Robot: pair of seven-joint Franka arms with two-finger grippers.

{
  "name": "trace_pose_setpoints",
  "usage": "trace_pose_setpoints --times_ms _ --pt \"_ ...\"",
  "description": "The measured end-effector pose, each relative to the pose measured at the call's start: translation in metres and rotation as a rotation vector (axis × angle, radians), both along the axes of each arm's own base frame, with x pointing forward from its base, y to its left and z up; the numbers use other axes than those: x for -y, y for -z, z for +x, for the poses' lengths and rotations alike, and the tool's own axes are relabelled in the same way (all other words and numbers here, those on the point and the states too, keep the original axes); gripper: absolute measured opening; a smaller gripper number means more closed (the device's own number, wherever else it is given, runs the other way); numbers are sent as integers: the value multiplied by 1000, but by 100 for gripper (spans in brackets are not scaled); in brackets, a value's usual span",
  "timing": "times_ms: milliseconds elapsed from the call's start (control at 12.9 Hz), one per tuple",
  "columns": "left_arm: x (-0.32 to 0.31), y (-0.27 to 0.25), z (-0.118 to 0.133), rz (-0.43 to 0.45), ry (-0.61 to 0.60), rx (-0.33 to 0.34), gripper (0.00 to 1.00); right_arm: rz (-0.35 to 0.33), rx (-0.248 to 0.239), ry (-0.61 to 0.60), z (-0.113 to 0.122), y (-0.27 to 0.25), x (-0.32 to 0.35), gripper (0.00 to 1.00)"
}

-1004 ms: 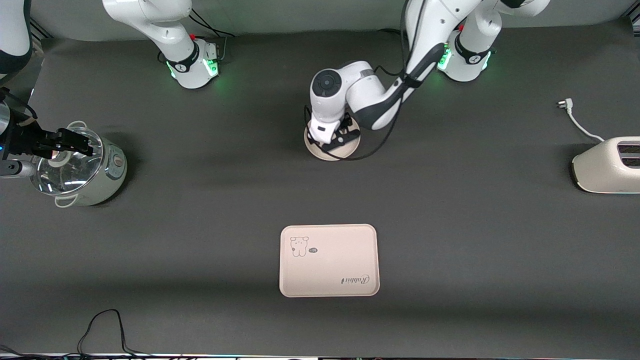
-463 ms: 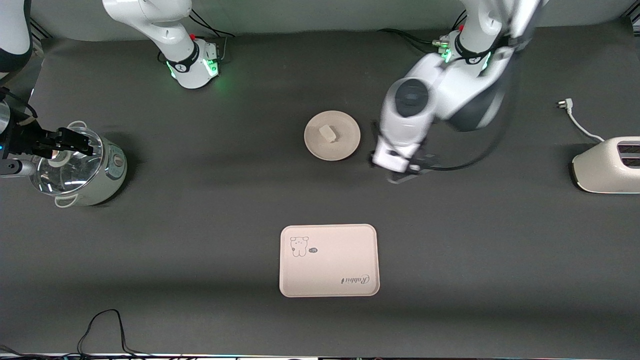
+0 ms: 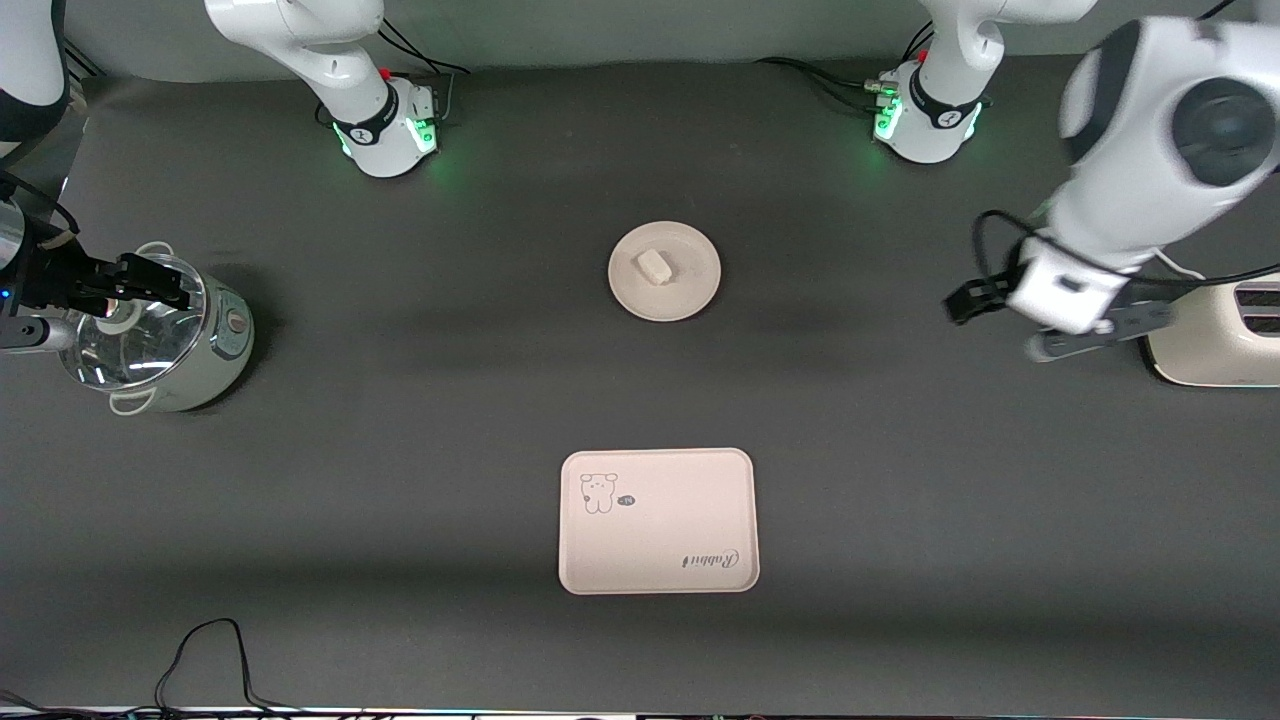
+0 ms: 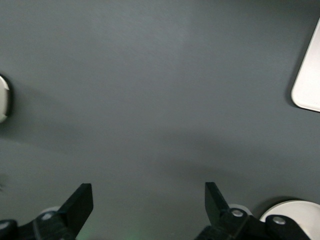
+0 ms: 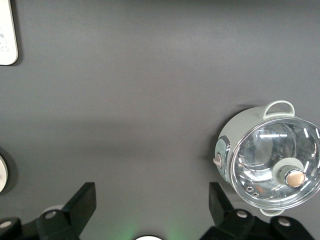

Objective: Place bun in plate and plate on tray
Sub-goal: 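Withdraw the left gripper from the plate back to its side, then move the right gripper toward the rim of the white plate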

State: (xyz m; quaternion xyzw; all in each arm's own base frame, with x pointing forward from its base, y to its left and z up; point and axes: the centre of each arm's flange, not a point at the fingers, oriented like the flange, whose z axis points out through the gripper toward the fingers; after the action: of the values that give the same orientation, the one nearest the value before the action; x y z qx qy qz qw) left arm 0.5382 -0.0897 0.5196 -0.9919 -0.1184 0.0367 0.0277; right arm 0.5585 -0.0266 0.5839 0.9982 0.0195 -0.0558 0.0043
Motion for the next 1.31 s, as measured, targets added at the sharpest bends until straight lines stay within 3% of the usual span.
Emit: trace_pose_setpoints --times_ms 309,695,1004,1313 --pt "-79 -28 4 -11 -20 11 100 6 6 -42 -1 -4 -25 100" --pt "-102 -37 14 -7 -7 28 100 48 21 -92 -20 -18 -139 100" --pt "-99 -48 15 17 32 25 100 76 -3 -62 -79 -18 -300 100" --pt "-103 -46 15 16 40 11 100 83 7 -134 -150 -6 -417 100"
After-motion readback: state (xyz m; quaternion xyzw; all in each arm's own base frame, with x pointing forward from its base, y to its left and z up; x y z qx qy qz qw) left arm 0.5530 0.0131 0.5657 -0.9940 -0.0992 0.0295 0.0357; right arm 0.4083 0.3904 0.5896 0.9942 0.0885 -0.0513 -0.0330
